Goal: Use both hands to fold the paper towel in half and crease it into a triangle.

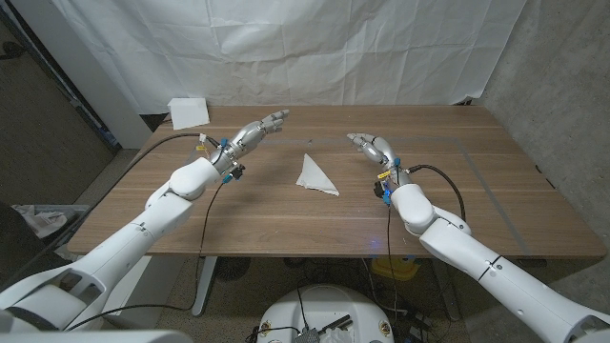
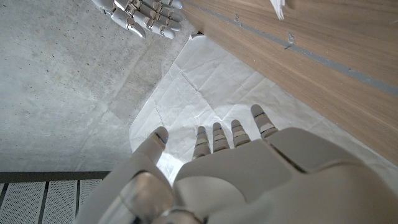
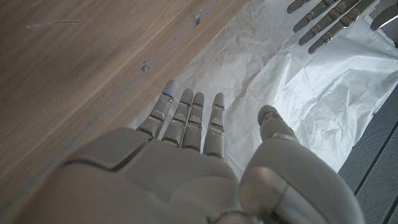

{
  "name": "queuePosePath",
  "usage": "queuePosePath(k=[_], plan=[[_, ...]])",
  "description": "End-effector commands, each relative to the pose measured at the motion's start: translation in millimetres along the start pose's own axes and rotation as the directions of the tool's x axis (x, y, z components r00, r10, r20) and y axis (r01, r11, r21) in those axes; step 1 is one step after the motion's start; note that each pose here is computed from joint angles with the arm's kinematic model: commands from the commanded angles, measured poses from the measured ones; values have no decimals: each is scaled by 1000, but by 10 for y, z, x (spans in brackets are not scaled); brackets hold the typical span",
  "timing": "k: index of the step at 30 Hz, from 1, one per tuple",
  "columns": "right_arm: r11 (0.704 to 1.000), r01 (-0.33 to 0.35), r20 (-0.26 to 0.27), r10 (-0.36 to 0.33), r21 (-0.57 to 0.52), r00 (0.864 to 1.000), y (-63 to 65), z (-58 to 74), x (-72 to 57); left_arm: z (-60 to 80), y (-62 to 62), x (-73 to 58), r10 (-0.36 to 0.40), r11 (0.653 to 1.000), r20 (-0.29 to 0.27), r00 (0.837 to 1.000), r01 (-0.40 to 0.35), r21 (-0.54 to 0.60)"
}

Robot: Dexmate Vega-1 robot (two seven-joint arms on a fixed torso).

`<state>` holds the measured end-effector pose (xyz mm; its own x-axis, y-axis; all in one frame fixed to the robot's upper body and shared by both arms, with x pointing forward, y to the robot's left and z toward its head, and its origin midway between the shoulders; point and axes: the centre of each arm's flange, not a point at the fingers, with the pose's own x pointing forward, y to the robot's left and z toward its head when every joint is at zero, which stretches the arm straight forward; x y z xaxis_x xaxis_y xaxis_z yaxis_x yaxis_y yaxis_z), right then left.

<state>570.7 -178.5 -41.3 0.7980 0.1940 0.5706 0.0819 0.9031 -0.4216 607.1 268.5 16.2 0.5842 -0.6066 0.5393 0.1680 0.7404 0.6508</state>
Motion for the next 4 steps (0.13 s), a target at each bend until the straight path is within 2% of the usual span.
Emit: queuePosePath(k=[1,4], plan=[[1000,30,2,-30,8,1000,-109,48,-42,-65,13,-26,-19,999,3,1000,19,-38],[1000,30,6,-30,9,1000,-114,68,-54,-65,12,-42,-14,999,6,1000,14,-36]])
